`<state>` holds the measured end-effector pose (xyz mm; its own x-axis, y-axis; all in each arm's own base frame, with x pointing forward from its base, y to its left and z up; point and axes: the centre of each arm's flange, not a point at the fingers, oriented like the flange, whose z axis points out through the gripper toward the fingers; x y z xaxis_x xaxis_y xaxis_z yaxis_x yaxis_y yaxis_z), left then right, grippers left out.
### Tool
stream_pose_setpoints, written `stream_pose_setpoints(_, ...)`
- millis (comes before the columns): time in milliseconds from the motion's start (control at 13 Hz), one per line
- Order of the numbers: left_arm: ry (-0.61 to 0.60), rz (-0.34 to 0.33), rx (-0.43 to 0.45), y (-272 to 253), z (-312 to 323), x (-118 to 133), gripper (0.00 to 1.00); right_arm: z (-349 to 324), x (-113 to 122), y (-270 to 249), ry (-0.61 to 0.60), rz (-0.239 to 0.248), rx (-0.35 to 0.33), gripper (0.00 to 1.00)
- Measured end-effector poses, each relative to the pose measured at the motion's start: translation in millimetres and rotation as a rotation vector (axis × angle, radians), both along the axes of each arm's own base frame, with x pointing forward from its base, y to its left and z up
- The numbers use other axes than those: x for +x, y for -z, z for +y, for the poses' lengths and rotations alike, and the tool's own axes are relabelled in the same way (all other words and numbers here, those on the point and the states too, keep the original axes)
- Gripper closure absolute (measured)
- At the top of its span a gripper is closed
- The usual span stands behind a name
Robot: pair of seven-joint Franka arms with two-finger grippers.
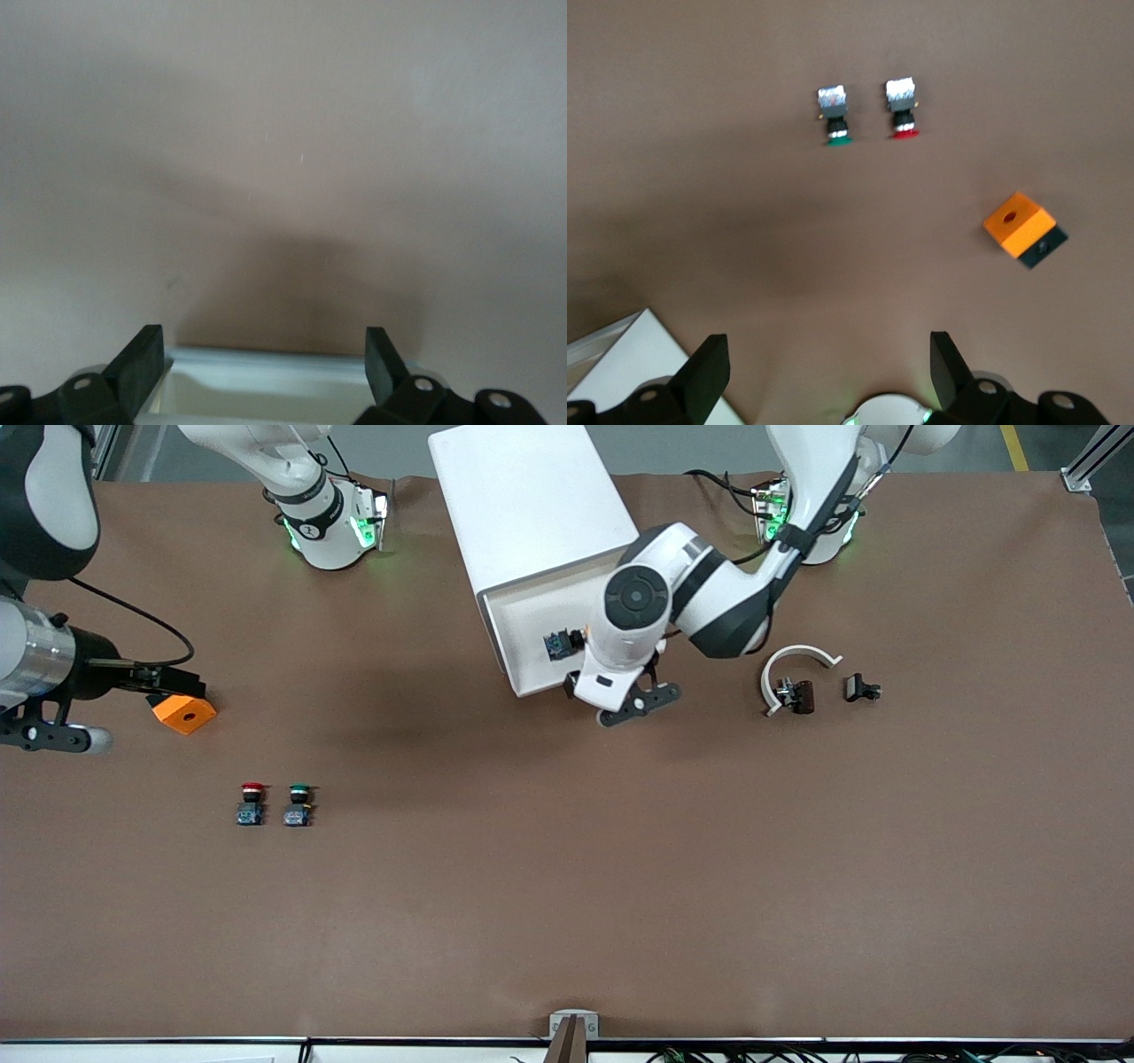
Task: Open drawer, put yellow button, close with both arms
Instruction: 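Push the drawer closed with the left gripper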
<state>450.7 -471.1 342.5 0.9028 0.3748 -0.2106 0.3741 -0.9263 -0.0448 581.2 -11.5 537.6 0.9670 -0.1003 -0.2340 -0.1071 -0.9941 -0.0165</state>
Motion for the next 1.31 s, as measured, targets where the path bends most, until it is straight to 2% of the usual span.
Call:
stream_pose_setpoints(385, 0.012, 0.108, 0.014, -2, -40, -59, 0.00, -30, -1, 13, -0.055, -0.060, 0.003, 0.00)
stream_pose_setpoints(615, 0.000, 0.160, 0.005, -4, -54, -81, 0.00, -31, -8, -11, -0.072, -0.155, -0.034, 0.00)
stream_pose_setpoints(769, -0.001, 0.186, 0.010, -2, -55, -87, 0.00, -28, -23, -22, -0.084, -0.203, -0.042, 0.00)
stream_pose_setpoints(1000, -0.035, 0.224, 0.014, 1, -56, -91, 0.00, -19, -40, -43, -0.100, -0.237, -0.043, 0.00)
stream_pose_setpoints(1154, -0.058, 0.238, 0.020, 2, -54, -89, 0.00, -9, -48, -68, -0.118, -0.230, -0.040, 0.00)
stream_pose_setpoints(1308, -0.110, 0.238, 0.013, -6, -43, -68, 0.00, 1, -53, -90, -0.134, -0.223, -0.038, 0.00)
